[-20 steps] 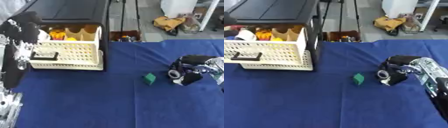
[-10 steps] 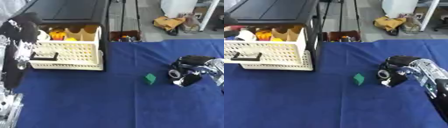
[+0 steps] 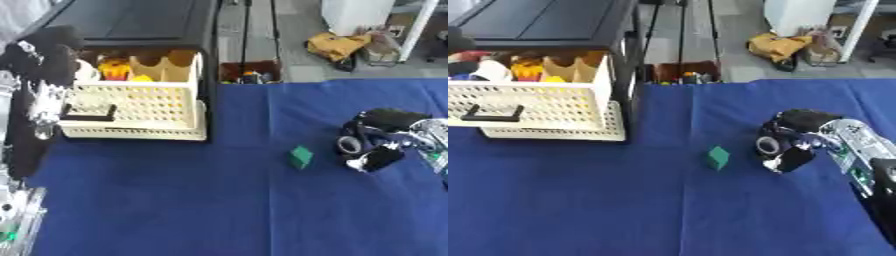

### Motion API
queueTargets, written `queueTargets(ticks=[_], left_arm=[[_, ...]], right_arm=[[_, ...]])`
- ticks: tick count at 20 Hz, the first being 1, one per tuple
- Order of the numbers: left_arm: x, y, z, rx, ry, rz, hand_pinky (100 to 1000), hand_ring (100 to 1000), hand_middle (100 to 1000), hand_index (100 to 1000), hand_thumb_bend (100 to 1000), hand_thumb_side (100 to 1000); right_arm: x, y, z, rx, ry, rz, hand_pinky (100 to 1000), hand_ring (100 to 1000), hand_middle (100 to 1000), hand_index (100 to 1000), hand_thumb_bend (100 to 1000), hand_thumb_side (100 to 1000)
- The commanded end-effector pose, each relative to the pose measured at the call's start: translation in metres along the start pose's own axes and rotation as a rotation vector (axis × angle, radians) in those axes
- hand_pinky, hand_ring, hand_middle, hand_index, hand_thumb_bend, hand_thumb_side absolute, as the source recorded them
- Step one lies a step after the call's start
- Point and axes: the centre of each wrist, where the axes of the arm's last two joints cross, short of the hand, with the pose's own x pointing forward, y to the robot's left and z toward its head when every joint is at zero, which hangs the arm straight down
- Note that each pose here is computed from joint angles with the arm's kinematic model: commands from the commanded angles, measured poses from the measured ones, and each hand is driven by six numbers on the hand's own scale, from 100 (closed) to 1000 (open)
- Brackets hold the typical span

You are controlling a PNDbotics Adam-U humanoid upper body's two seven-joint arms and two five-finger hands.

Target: Pick up objects from table and place into drawer.

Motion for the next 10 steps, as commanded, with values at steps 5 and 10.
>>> queueTargets(ticks=[5,10], left_arm=[[0.004,0.002,-0.002,-0.005,-0.019,-0.002,764,833,685,804,464,867],[0.005,0.002,-0.002,-0.007,-0.021,-0.002,765,833,686,805,463,865]], right_arm=[[-0.009,-0.016,0.009,-0.051,0.025,0.003,233,426,443,718,161,490],[-0.006,-0.027,0.011,-0.083,0.018,0.006,234,424,435,714,147,479]])
